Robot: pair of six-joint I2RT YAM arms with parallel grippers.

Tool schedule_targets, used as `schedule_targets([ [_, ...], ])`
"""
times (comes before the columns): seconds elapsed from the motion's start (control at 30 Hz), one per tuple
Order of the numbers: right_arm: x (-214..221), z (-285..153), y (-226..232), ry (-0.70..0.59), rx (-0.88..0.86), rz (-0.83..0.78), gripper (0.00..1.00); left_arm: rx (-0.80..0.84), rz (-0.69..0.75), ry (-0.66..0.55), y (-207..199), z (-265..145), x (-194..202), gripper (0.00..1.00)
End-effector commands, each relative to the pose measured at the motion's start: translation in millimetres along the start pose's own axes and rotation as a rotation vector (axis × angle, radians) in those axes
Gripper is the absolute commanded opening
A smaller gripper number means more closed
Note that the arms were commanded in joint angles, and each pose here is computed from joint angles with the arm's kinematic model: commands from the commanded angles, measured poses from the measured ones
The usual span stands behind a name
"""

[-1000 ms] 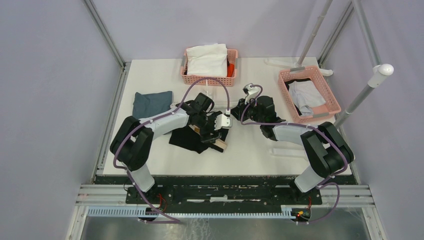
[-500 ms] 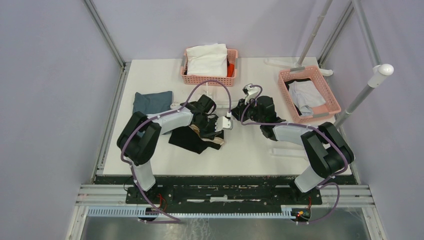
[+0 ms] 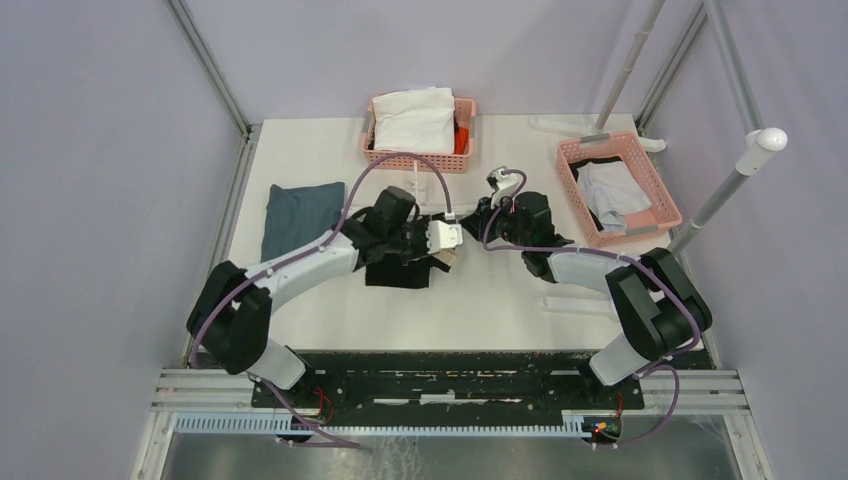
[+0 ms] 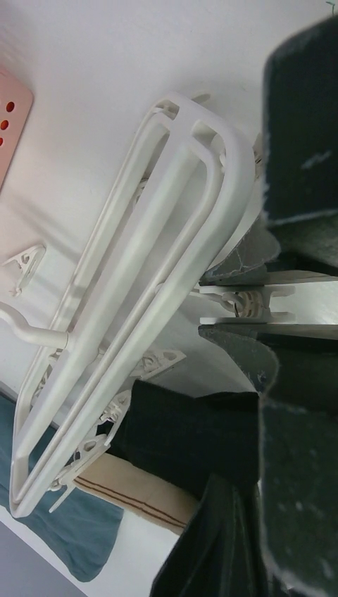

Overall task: Clip the underwear to the hanger
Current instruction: Clamp the underwear onto the hanger.

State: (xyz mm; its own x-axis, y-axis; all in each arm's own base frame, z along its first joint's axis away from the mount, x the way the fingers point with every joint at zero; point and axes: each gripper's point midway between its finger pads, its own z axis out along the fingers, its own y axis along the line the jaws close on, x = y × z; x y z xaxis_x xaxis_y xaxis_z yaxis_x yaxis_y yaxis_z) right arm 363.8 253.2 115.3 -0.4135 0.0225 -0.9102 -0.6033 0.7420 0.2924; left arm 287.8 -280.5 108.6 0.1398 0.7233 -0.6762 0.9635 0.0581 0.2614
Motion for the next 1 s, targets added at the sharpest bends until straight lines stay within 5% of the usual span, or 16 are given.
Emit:
schedule_targets([
  [0.0, -33.3, -2.0, 7.6, -0.110, -0.019, -0.042, 0.00, -0.374, 0.045, -0.125, 19.2, 4.1, -41.9, 0.23],
  [0.33, -31.5, 0.2, 9.2, -0.107, -0.029, -0.033, 0.00, -0.307, -0.036, -0.137, -50.8, 27.1, -13.6, 0.57],
  [0.63, -30.5, -1.0, 10.5, -0.106, -0.035, -0.032, 0.00, -0.118, 0.063, -0.071, -75.9, 16.3, -17.0, 0.70],
  [0.97, -33.0, -3.8, 10.9, -0.106, -0.035, -0.040, 0.00, -0.036, 0.065, -0.081, -39.2, -12.0, -21.1, 0.80],
])
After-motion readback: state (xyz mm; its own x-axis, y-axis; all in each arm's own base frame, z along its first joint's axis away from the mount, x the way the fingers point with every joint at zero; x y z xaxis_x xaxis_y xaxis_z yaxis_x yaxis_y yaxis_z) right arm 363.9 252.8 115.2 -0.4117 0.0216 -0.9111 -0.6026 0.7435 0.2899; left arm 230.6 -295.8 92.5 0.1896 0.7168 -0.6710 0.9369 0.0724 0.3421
